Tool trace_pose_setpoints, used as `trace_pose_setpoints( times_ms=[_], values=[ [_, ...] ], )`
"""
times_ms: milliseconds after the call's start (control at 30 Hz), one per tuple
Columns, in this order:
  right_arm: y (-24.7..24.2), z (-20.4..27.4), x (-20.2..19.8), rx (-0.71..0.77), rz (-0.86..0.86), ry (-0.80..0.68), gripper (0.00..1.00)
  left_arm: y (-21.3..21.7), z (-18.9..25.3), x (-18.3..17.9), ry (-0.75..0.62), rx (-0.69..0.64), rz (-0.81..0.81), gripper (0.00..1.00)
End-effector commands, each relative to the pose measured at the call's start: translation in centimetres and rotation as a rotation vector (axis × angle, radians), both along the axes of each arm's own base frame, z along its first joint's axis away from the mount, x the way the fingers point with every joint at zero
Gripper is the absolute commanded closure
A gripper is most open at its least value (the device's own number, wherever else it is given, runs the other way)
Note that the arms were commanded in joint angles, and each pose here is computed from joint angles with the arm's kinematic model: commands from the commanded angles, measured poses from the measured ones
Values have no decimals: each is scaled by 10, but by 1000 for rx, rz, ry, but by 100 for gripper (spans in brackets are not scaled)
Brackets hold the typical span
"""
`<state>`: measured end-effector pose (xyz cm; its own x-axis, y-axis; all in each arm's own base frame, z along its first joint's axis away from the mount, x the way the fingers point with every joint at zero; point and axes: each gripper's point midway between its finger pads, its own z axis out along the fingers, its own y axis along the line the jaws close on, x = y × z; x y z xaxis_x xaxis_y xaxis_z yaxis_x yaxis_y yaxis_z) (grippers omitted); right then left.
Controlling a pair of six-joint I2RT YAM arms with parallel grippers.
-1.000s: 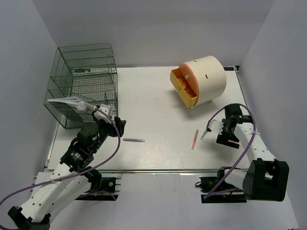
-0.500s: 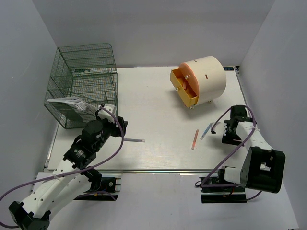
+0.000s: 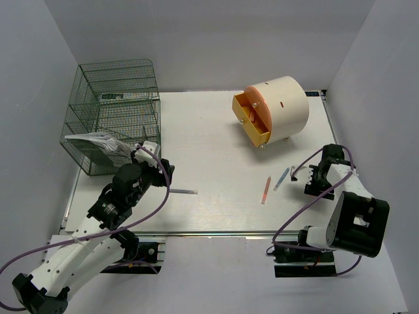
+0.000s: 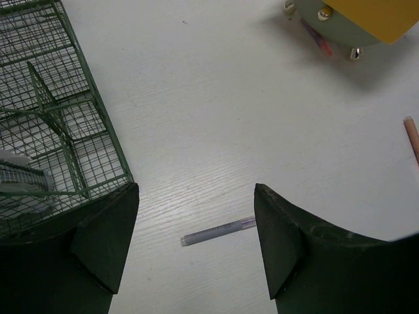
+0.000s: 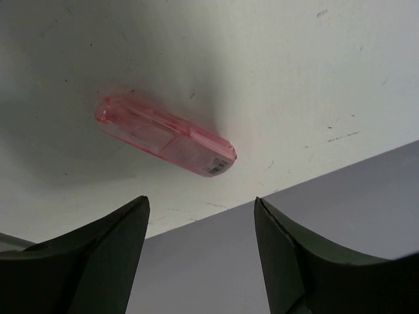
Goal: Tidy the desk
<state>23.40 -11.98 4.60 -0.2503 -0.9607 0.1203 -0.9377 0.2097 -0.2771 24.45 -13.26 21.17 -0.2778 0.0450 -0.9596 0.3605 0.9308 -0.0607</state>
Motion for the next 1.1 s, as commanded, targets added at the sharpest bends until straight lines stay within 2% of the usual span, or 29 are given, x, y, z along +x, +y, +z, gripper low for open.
trace_pose_setpoints(
  times_ms=[0,367,633,833,1067],
  values=[
    [21,0,19,-34,733,158,30,2,-1,0,-10,5,7,19],
    [26,-11,31,-30,909,129,33,3,-1,1,-11,8,17,20],
    [26,-22,33,0,956,177,34,4,-1,2,-12,11,23,19],
    [34,-22,43,41,1011,160,34,6,0,2,-14,11,32,19],
    [37,-40,29,85,1019,220,36,7,0,1,-17,10,37,20]
  ],
)
